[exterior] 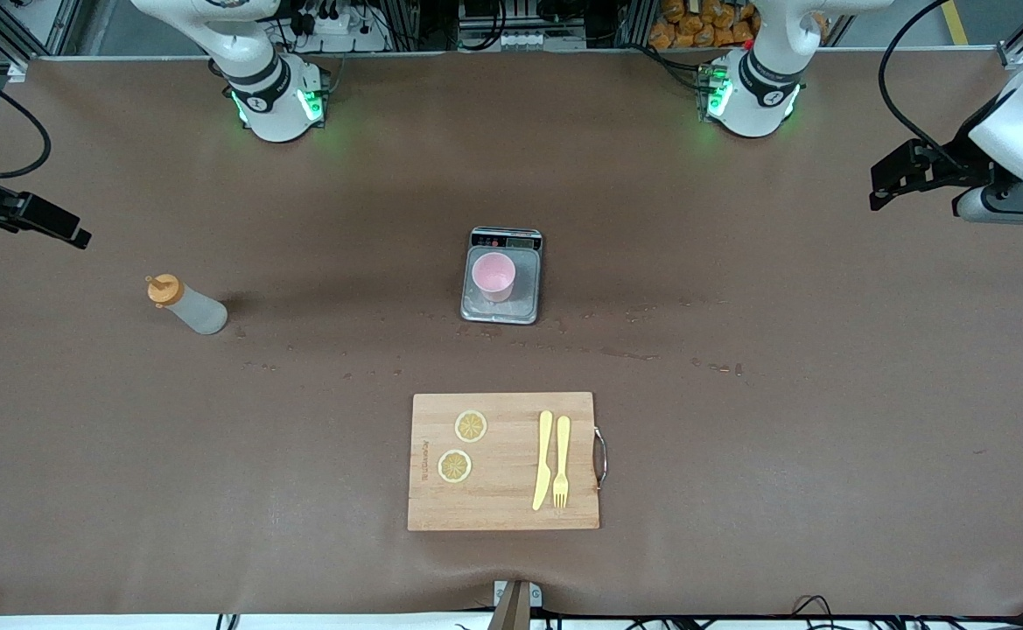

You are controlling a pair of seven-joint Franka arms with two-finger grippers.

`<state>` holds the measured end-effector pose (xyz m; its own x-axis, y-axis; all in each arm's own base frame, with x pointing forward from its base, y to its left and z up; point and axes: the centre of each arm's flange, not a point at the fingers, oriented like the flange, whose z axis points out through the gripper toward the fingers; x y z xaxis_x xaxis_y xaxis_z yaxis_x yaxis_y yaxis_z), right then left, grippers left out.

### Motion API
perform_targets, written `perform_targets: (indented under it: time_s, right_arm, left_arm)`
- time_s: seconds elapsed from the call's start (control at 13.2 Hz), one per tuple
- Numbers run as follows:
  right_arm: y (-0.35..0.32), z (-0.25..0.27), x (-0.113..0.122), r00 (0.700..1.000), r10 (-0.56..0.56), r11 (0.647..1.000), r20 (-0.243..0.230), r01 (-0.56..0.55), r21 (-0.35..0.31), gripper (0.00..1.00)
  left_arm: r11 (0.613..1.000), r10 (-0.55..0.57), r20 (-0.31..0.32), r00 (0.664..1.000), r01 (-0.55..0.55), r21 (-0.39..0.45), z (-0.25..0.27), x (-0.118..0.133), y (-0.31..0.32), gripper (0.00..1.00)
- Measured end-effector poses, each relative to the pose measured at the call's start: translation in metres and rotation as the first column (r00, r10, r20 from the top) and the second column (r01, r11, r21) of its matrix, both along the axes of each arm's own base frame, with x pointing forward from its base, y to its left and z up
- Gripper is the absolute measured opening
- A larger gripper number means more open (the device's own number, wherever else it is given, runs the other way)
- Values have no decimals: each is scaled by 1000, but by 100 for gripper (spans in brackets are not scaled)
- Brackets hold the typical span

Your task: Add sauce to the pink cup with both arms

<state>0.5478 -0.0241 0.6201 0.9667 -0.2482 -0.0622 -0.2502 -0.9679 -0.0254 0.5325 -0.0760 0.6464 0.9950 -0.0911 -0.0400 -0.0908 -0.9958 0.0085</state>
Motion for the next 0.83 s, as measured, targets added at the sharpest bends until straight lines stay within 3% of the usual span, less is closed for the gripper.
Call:
perform_targets:
  time_s: [0.83]
  right_arm:
    - [14,-1,2,999,31,1000,24,-31,-1,100]
  left_arm:
    - [1000,-4,0,1000,4,0,0,0,0,100]
